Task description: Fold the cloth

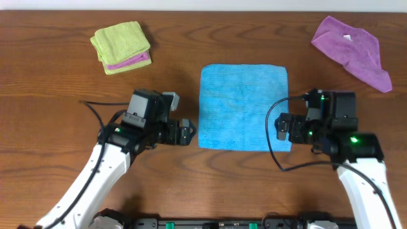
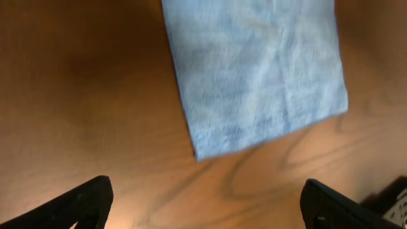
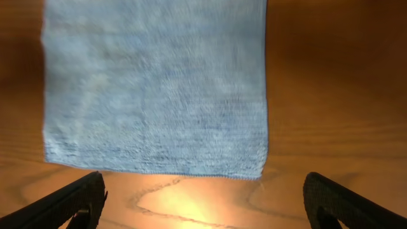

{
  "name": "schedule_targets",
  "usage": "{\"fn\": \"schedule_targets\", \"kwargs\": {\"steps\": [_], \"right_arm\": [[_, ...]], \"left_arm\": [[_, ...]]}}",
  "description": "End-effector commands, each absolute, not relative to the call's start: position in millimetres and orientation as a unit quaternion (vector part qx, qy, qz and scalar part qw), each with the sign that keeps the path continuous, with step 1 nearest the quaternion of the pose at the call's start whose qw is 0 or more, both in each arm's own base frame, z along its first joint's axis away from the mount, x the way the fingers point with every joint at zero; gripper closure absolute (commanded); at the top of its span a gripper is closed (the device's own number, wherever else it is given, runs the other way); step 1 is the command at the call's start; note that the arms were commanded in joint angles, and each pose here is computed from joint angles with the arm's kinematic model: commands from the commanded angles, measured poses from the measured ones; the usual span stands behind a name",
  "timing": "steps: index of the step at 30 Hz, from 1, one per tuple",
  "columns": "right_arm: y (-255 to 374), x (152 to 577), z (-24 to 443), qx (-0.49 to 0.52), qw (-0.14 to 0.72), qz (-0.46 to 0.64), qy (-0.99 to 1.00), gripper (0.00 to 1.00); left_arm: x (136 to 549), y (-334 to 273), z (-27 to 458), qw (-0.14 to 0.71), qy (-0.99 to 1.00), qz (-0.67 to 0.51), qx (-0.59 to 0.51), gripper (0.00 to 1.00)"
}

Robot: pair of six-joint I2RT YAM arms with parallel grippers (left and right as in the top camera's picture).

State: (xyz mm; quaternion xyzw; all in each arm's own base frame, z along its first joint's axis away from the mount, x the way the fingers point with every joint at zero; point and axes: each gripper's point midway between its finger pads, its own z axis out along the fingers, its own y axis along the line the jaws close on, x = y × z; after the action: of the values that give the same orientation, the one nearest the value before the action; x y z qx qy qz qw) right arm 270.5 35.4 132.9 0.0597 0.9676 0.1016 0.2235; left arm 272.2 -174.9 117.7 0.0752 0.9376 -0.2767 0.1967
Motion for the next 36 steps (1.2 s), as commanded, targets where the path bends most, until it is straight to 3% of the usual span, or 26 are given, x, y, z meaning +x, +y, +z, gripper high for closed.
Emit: {"fn": "schedule_targets", "kwargs": {"steps": [1,15,23,24,27,29,31,33,36], "right_arm": [[36.1,265.5,111.4,0.087,0.190,0.111,0.972,0.01],[2.2,253.8,68.2,0.188,0.155,0.165,0.956,0.06],[5.5,261.8,69.3,0.188,0.163,0.185,0.951,0.01],[7.7,262.0,70.2,0.187,0.163,0.192,0.949,0.02],[9.8,263.1,71.5,0.184,0.165,0.199,0.948,0.18],[9.2,265.7,72.5,0.183,0.171,0.199,0.947,0.21],[8.7,270.5,74.4,0.181,0.181,0.200,0.946,0.18],[14.8,271.8,77.5,0.195,0.179,0.223,0.938,0.01],[22.4,273.5,81.8,0.206,0.175,0.251,0.930,0.01]], "left_arm": [[279.1,-186.4,115.3,0.185,0.931,-0.306,0.071,0.04],[297.3,-191.0,86.9,0.131,0.915,-0.380,0.040,0.04],[302.3,-194.3,70.7,0.094,0.914,-0.394,-0.014,0.05],[301.7,-194.3,70.5,0.093,0.914,-0.394,-0.015,0.05],[301.8,-194.3,70.5,0.092,0.914,-0.394,-0.017,0.02],[302.9,-194.4,71.1,0.095,0.914,-0.395,-0.016,0.00],[304.0,-194.3,71.2,0.098,0.914,-0.394,-0.015,0.04],[304.0,-194.4,71.3,0.095,0.914,-0.395,-0.021,0.04],[304.0,-194.7,71.4,0.093,0.913,-0.395,-0.026,0.04]]}}
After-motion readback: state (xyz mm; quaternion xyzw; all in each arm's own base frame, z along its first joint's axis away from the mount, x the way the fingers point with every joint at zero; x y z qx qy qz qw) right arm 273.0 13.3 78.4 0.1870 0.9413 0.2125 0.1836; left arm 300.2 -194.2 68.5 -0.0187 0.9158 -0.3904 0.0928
